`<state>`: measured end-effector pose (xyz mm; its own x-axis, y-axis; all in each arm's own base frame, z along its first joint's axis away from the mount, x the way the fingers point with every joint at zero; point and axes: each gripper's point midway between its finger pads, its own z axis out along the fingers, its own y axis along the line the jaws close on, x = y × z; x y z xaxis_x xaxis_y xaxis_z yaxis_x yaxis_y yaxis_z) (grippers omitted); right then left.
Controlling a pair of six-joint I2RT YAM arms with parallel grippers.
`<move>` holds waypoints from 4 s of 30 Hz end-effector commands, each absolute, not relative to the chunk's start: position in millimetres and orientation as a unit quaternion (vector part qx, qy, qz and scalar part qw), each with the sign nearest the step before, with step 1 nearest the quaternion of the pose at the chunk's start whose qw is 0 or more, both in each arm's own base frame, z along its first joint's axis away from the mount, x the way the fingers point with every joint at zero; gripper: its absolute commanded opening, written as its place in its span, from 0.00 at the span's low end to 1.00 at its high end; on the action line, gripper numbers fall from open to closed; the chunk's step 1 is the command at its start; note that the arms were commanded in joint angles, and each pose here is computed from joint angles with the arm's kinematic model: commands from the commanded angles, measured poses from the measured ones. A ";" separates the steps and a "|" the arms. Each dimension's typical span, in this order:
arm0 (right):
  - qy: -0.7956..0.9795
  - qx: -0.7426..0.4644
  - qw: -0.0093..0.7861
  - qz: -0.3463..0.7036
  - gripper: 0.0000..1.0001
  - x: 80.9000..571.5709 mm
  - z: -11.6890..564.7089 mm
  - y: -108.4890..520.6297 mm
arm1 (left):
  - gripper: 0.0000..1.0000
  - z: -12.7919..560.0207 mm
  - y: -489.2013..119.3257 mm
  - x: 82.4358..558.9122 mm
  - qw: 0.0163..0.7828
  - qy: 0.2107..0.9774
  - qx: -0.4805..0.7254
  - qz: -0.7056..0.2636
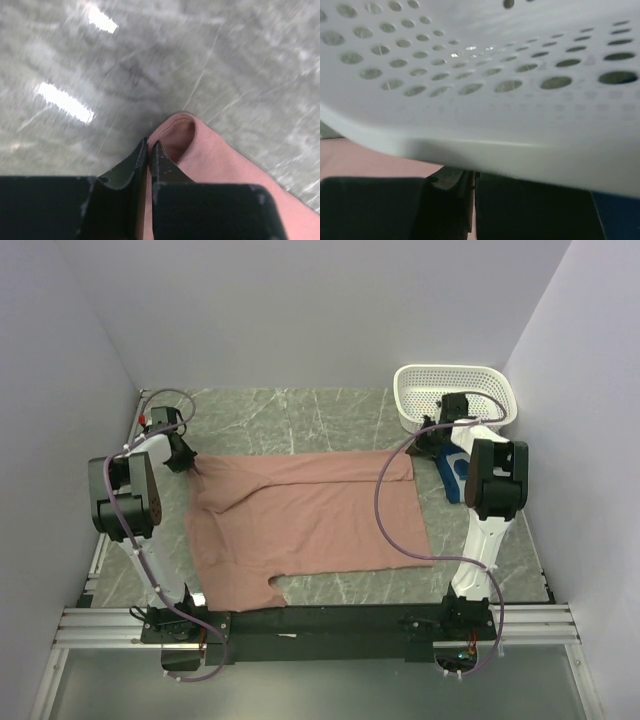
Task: Fold and stack the t-shirts
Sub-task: Fold the tshirt
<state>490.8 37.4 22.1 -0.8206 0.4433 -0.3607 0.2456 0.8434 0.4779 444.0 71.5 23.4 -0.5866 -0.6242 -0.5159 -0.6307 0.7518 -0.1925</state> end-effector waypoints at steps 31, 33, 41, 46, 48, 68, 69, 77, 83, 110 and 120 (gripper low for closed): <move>0.910 0.068 0.365 0.185 0.62 319.8 131.8 125.8 | 0.84 138.4 -79.9 303.9 0.390 0.904 -0.159 0.074; 0.905 0.054 0.368 0.206 0.62 300.2 127.0 134.7 | 0.80 123.1 -84.8 296.9 0.378 0.908 -0.153 0.095; 0.894 0.043 0.366 0.257 0.61 267.1 110.1 145.1 | 0.46 93.4 -97.3 325.9 0.361 0.910 -0.105 0.177; 0.887 0.037 0.378 0.262 0.61 260.9 109.8 144.1 | 0.40 82.5 -98.6 341.9 0.353 0.907 -0.078 0.215; 0.887 0.037 0.377 0.262 0.61 260.3 107.3 143.7 | 0.40 76.2 -102.5 348.4 0.349 0.909 -0.062 0.219; 0.892 0.006 0.342 0.296 0.59 257.8 89.3 161.2 | 0.63 49.7 -90.7 367.0 0.324 0.889 -0.019 0.323; 0.893 0.005 0.340 0.295 0.59 257.6 88.6 161.0 | 0.63 50.9 -89.7 368.7 0.326 0.886 -0.017 0.330; 0.894 0.003 0.341 0.291 0.59 257.0 87.3 159.8 | 0.64 78.1 -81.1 385.9 0.339 0.869 0.002 0.360; 0.895 0.003 0.341 0.288 0.59 256.8 86.7 158.8 | 0.64 98.2 -63.6 403.3 0.347 0.862 0.009 0.369; 0.896 0.001 0.333 0.295 0.57 248.1 85.1 159.1 | 0.65 105.8 -80.0 406.2 0.348 0.920 -0.147 0.099; 0.894 0.001 0.335 0.296 0.57 245.7 87.3 158.7 | 0.43 85.0 -72.9 422.2 0.330 0.917 -0.225 0.007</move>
<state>244.2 156.7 78.9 -0.7957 0.2053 -0.5698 -0.1661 0.8308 0.5312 407.3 -59.8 81.0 -0.7153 -0.3372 -0.6121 -0.4121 0.9109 -0.0204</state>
